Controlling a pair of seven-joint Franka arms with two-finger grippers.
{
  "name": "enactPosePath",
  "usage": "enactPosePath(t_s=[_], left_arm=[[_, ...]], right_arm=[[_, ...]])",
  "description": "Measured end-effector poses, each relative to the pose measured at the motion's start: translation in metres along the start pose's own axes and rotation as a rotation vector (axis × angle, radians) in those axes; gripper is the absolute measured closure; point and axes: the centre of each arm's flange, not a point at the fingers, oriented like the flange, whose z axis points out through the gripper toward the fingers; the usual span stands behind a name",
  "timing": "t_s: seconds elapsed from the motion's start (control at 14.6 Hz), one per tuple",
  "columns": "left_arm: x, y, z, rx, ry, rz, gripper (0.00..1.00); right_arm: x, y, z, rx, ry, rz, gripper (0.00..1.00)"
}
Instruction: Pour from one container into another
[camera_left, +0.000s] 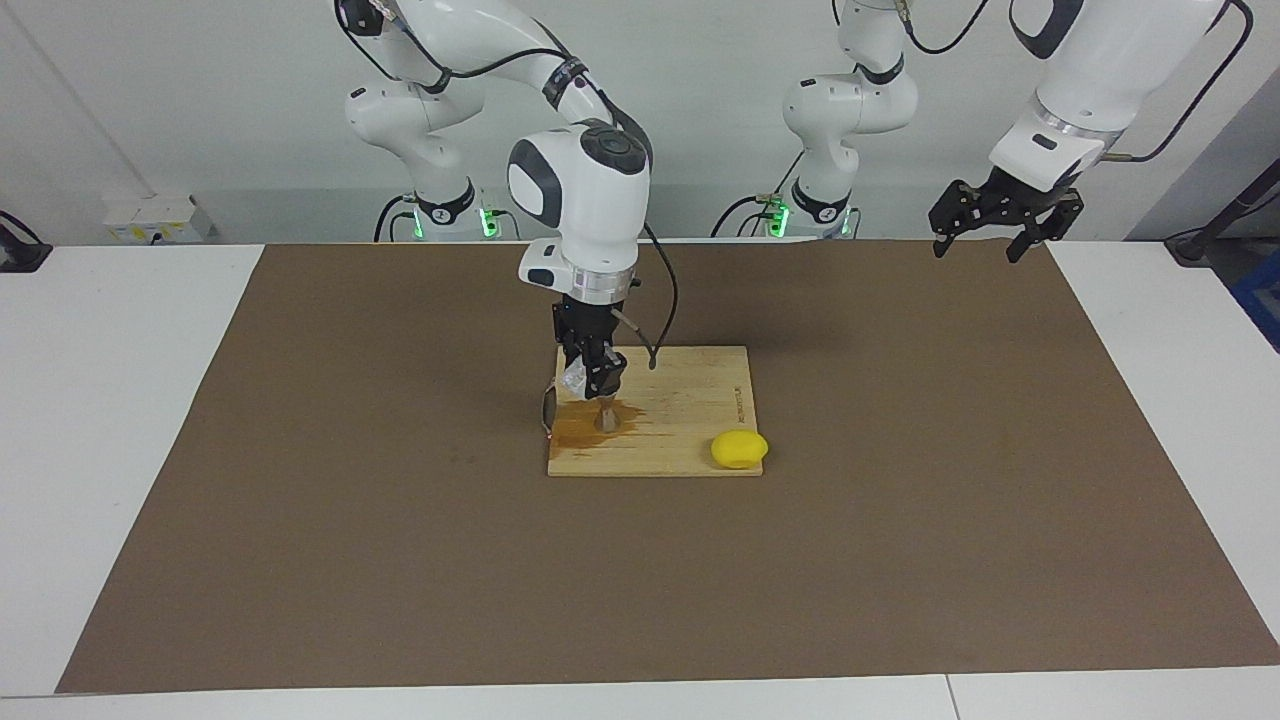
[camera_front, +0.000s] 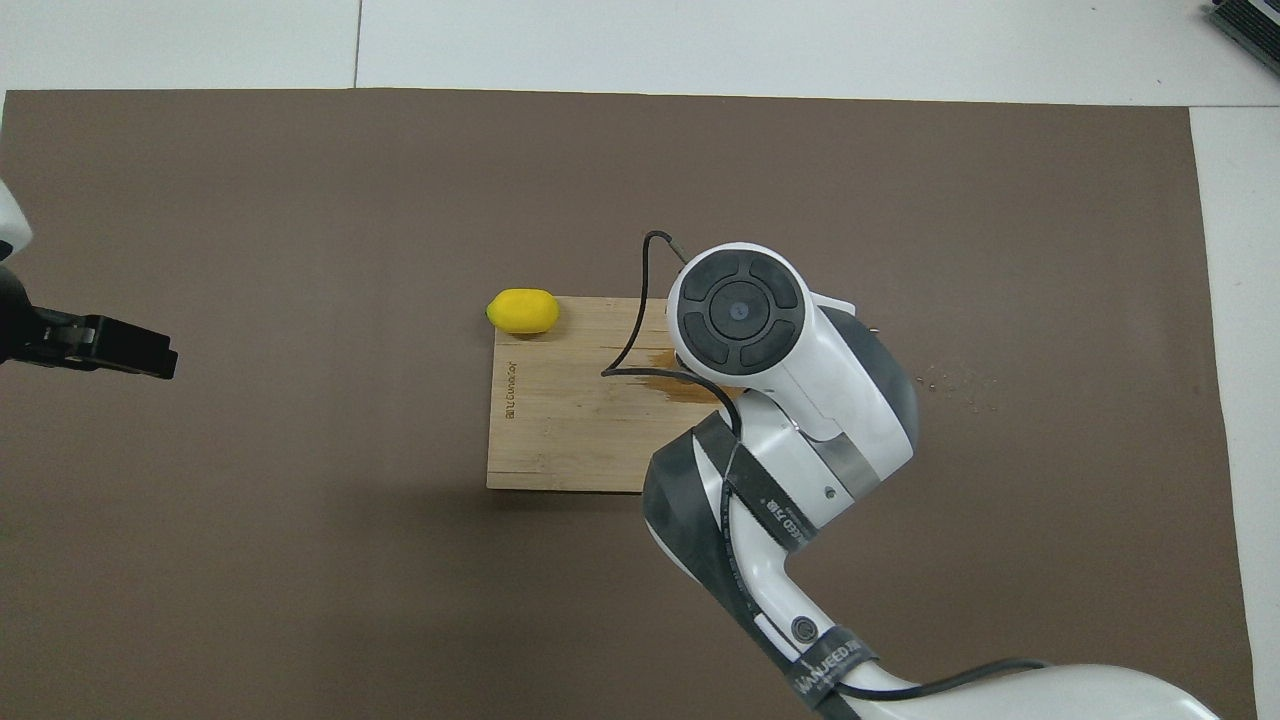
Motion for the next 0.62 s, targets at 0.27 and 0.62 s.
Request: enactPosePath(t_s=[0.27, 0.62], left_arm=[[-0.0003, -0.0002, 0.0002, 0.0, -0.003, 0.0, 0.0], [-0.0004, -0.0002, 0.0003, 0.0, -0.004, 0.0, 0.0]], right_arm=[[0.0088, 0.0005, 0.002, -0.006, -0.037, 0.036, 0.49], [0.0116, 0.0008, 0.0028, -0.011, -0.076, 0.063, 0.49]])
